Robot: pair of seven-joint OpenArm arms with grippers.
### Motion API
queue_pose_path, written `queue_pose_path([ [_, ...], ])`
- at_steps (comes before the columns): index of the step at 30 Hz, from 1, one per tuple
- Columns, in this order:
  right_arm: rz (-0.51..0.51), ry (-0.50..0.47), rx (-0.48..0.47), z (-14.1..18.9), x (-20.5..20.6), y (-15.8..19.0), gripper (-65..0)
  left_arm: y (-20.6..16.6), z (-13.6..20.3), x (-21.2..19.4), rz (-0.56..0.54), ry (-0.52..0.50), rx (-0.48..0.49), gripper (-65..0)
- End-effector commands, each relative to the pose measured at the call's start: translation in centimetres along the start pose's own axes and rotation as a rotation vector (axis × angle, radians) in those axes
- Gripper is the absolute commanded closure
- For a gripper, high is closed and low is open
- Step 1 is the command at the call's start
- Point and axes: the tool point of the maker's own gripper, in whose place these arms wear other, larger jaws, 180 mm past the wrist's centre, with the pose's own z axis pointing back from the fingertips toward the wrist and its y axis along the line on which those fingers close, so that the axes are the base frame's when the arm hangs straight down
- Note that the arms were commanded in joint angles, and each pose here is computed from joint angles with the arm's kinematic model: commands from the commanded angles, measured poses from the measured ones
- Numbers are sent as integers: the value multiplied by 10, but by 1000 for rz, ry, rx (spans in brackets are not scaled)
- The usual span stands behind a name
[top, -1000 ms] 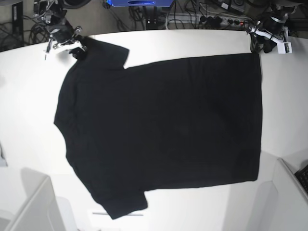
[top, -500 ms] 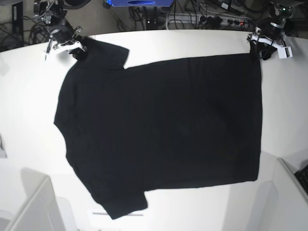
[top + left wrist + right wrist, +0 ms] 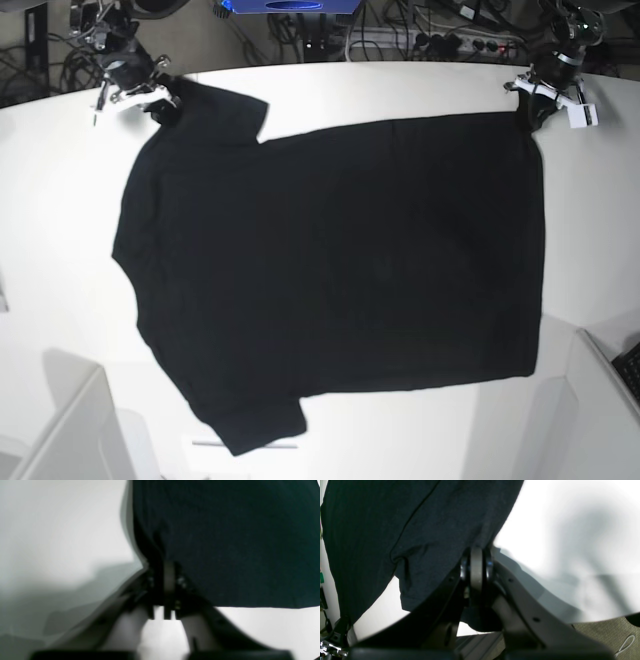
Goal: Fold the T-shirt properly
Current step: 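Grasp the shoulder corners with both grippers, then lift the shoulders and drag them toward the hem with both grippers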
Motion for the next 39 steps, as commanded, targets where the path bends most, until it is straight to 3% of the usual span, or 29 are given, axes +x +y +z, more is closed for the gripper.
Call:
queue_pose_path([
  [1, 13, 48, -55, 4, -11, -13, 0, 5, 0, -18, -30, 113, 24, 0],
  [4, 15, 42, -56, 5, -9, -13, 0, 4, -1, -20, -37, 144, 23, 0],
  [14, 35, 38, -54, 23, -15, -9, 0, -1, 21, 4, -133, 64, 33, 0],
  [29, 94, 13, -16, 49, -11, 16, 0, 23, 47, 5, -195, 83, 78, 0],
  [39, 145, -75, 59, 47, 22, 49, 0, -25, 56, 43, -281, -37, 15, 0],
])
